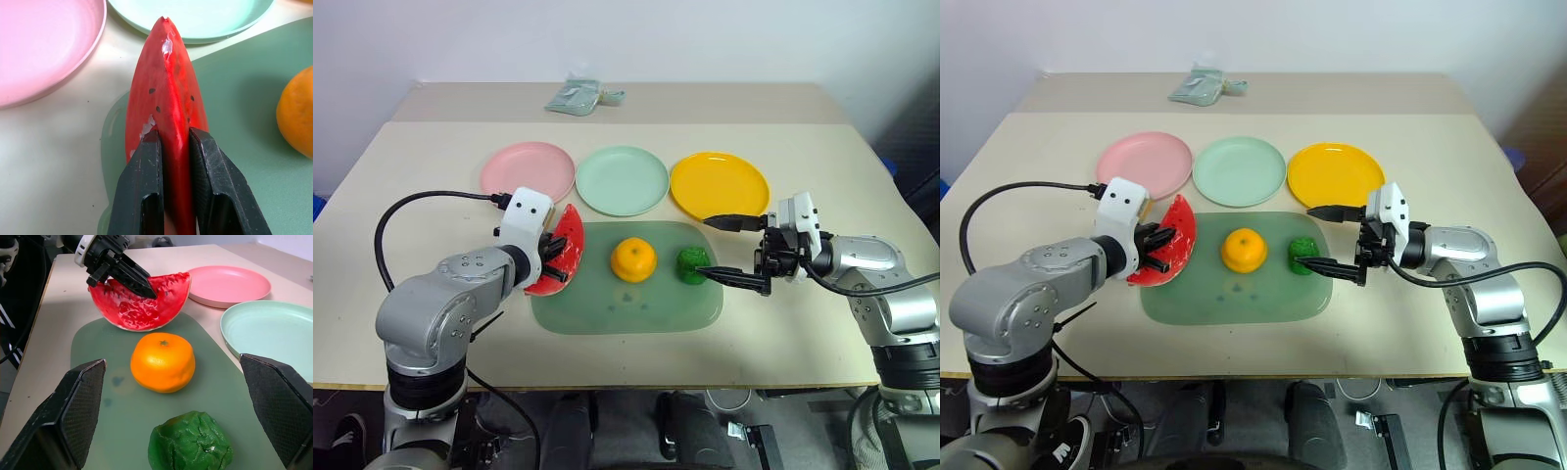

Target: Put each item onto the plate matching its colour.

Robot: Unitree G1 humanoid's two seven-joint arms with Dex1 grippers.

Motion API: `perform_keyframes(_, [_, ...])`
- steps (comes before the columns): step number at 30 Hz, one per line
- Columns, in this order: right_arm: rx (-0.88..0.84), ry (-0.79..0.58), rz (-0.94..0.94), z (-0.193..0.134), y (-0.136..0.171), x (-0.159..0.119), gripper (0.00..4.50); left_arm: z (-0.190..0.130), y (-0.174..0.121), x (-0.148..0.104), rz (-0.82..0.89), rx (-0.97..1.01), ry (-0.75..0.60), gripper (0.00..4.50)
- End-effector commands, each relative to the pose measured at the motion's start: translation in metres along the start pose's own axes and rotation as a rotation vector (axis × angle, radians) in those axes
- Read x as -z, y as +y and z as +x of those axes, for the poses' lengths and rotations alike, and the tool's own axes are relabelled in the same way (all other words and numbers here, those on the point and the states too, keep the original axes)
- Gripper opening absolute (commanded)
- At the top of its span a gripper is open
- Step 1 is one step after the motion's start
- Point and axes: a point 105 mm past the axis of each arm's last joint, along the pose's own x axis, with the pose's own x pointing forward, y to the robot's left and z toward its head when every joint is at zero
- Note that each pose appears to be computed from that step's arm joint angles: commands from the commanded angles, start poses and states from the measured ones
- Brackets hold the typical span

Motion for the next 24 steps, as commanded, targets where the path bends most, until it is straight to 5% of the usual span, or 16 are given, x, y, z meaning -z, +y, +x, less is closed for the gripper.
perform_keyframes(1, [0.011, -0.022, -0.049, -0.004, -0.001, -0.013, 4.50, -0.002, 0.005, -0.008, 0.027, -0.023, -0.037, 0.17])
perform_keyframes(9, [0.015, -0.030, -0.054, 0.000, -0.004, -0.013, 4.50, 0.001, 0.040, -0.068, 0.059, -0.088, -0.209, 0.17])
perform_keyframes(15, [0.052, -0.093, -0.081, 0.009, -0.012, -0.023, 4.50, 0.034, 0.079, -0.110, 0.069, -0.150, -0.409, 0.17])
perform_keyframes(24, [0.187, -0.181, -0.167, 0.030, -0.028, -0.039, 4.50, 0.078, 0.124, -0.115, 0.033, -0.233, -0.468, 0.17])
